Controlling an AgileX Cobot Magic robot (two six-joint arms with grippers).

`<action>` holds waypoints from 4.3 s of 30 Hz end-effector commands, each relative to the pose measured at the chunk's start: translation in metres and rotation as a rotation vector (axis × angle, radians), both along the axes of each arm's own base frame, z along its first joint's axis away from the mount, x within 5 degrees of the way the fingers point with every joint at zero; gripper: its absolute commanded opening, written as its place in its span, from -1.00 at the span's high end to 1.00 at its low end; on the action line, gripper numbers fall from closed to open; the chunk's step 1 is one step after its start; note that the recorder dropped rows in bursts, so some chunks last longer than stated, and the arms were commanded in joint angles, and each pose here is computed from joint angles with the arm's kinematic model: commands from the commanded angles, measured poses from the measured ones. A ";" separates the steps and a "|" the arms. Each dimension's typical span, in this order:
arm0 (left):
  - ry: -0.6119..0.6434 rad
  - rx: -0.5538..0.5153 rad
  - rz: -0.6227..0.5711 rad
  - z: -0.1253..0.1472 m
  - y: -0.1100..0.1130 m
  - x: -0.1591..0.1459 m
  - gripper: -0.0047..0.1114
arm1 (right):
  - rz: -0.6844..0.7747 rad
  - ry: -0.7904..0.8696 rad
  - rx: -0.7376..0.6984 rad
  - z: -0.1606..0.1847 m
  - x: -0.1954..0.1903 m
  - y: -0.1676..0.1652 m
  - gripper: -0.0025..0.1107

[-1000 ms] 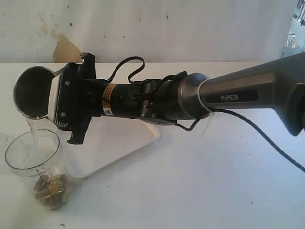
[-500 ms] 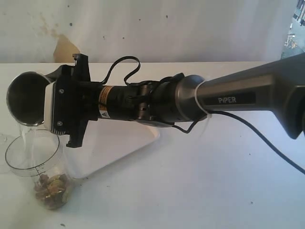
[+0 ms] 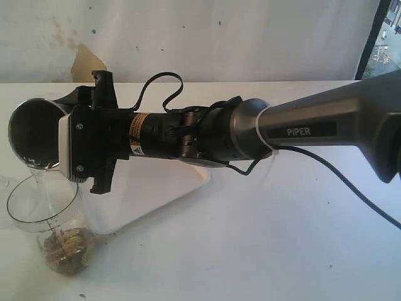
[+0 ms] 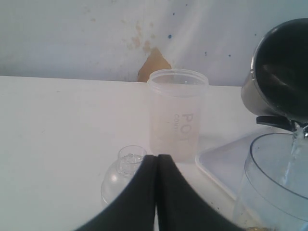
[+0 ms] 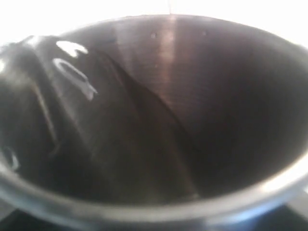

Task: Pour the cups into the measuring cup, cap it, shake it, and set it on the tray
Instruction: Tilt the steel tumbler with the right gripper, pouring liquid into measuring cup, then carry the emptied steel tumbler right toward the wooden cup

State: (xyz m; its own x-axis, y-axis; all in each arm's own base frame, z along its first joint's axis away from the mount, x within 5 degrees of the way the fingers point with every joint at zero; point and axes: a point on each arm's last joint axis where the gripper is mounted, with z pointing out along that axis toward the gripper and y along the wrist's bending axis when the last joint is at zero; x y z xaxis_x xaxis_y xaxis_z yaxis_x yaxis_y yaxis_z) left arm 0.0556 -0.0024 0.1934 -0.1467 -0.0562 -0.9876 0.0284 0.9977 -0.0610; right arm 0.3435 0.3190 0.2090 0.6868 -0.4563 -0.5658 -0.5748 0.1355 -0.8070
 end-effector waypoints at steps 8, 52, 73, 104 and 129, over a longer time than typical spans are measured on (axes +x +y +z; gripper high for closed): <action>0.000 -0.004 -0.005 -0.001 0.000 0.000 0.92 | 0.029 -0.079 0.048 0.017 -0.002 0.002 0.96; 0.000 -0.004 -0.005 -0.001 0.000 0.000 0.92 | 0.046 -0.210 0.001 0.026 -0.004 0.001 0.96; 0.000 -0.004 -0.005 -0.001 0.000 0.000 0.92 | 0.056 -0.282 -0.050 0.024 -0.006 0.003 0.96; 0.000 -0.004 -0.005 -0.001 0.000 0.000 0.92 | -0.107 0.318 0.279 0.026 0.006 -0.006 0.96; 0.000 -0.004 -0.005 -0.001 0.000 0.000 0.92 | -0.427 0.674 0.730 0.057 0.019 -0.150 0.96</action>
State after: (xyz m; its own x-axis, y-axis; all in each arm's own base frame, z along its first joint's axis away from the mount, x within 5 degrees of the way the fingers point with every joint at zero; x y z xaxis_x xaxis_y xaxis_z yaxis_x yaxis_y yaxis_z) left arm 0.0556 -0.0024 0.1934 -0.1467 -0.0562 -0.9876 0.0284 0.9977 -0.0610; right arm 0.3703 0.1896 0.2592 -0.0410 -0.0660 -0.9970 -0.6613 0.7498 -0.0224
